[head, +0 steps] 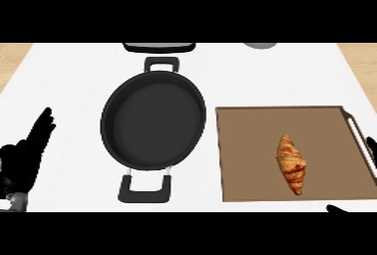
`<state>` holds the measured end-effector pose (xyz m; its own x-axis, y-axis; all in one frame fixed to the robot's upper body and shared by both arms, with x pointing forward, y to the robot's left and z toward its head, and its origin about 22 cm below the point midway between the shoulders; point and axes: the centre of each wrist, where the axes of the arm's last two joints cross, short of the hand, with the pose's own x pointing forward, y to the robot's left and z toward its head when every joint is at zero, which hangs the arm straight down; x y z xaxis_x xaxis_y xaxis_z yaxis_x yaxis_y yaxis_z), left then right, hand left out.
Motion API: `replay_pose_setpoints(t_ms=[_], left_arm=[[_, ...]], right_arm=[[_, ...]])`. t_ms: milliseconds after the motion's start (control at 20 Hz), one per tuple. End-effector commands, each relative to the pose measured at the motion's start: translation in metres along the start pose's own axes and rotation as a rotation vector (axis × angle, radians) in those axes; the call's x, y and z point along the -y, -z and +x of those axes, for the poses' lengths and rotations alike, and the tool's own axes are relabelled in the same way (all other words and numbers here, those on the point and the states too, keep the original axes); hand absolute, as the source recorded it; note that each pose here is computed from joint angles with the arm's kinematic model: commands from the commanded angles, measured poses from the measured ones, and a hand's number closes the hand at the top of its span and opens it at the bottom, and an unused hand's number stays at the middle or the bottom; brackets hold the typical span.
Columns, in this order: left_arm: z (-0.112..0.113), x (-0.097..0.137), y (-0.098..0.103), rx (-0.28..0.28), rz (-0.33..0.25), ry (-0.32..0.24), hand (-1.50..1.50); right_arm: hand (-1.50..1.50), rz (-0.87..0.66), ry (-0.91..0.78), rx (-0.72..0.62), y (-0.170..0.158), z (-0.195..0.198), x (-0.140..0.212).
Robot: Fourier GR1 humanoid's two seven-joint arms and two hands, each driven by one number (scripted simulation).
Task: Pick the croissant from the tray and place it in the pot
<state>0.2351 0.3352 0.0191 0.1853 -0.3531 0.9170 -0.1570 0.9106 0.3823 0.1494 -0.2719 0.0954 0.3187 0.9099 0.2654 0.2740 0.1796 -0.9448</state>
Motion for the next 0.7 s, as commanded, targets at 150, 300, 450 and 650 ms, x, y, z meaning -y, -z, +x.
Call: replay_pose_setpoints(t_ms=[150,300,450,650], left_arm=[[-0.006,0.008,-0.004,0.022,-0.025,0.017,0.0],[0.007,0.018,0.003,0.02,-0.027,-0.002,0.0],[0.01,0.012,0.008,0.025,-0.037,0.014,0.0],[0.018,0.002,0.008,-0.004,-0.029,0.0,0.0]], right_arm=[[-1.5,0.257,-0.224,-0.136,0.011,0.047,-0.003],[-1.5,0.375,-0.303,-0.218,0.034,0.064,-0.009],[-1.5,0.523,-0.344,-0.258,0.038,0.086,-0.038],[-1.5,0.59,-0.352,-0.297,0.057,0.11,-0.039]])
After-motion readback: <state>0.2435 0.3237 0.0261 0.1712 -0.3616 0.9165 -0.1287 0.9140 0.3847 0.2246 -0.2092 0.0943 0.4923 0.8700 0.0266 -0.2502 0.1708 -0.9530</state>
